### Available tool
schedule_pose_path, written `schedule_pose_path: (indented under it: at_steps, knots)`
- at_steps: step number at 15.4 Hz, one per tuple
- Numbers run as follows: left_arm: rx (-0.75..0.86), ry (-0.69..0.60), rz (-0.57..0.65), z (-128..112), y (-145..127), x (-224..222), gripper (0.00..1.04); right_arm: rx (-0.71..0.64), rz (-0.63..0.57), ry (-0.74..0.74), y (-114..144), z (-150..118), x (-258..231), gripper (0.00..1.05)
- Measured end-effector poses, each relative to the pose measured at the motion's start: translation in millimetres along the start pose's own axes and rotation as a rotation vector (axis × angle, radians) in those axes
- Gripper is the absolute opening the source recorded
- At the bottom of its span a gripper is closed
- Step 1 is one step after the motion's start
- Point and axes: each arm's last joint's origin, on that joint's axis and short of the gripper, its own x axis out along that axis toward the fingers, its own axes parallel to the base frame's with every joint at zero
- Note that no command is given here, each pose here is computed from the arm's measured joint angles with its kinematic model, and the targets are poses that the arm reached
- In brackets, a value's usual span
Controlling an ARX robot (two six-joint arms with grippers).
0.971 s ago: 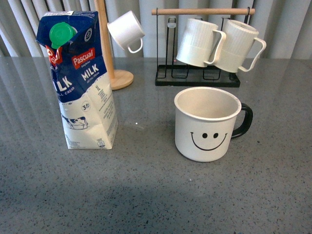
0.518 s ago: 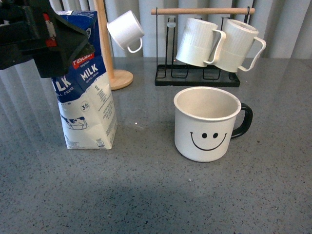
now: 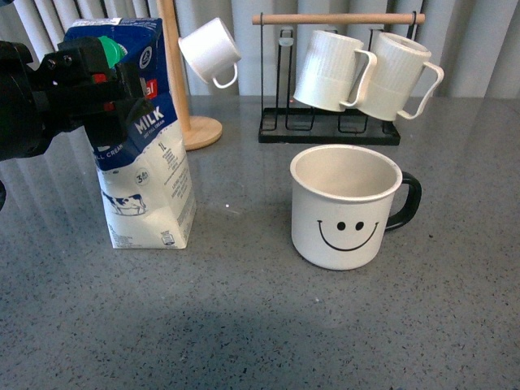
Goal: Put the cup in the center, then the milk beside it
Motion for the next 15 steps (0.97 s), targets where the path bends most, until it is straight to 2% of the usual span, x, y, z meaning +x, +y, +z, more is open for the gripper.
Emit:
schedule_pose_path:
  at_steps: [3,4,5,8,11,15]
  knots:
    - [-0.003,0.002,0.008,-0.1,-1.0,-0.3,0.15,0.000,0.000,0.000,0.0,0.1,0.0,0.98]
    - [-0.002,0.001,0.012,1.0,-2.0,-1.5,0.06,0.000,0.000,0.000,0.0,0.1,0.0,0.98]
    - [0.000,-0.005,0.013,4.4,-5.8,-5.2,0.03,0.000,0.000,0.000,0.0,0.0,0.0,0.98]
    - [0.006,-0.045,0.025,15.6,-19.9,-20.2,0.03,0.000,0.000,0.000,0.0,0.0,0.0,0.98]
    - [0.011,-0.103,0.030,26.3,-48.2,-36.0,0.03,0.000,0.000,0.000,0.0,0.0,0.0,0.98]
    - [0.001,-0.041,0.021,8.3,-77.1,-34.3,0.03,0.000,0.000,0.000,0.0,0.0,0.0,0.98]
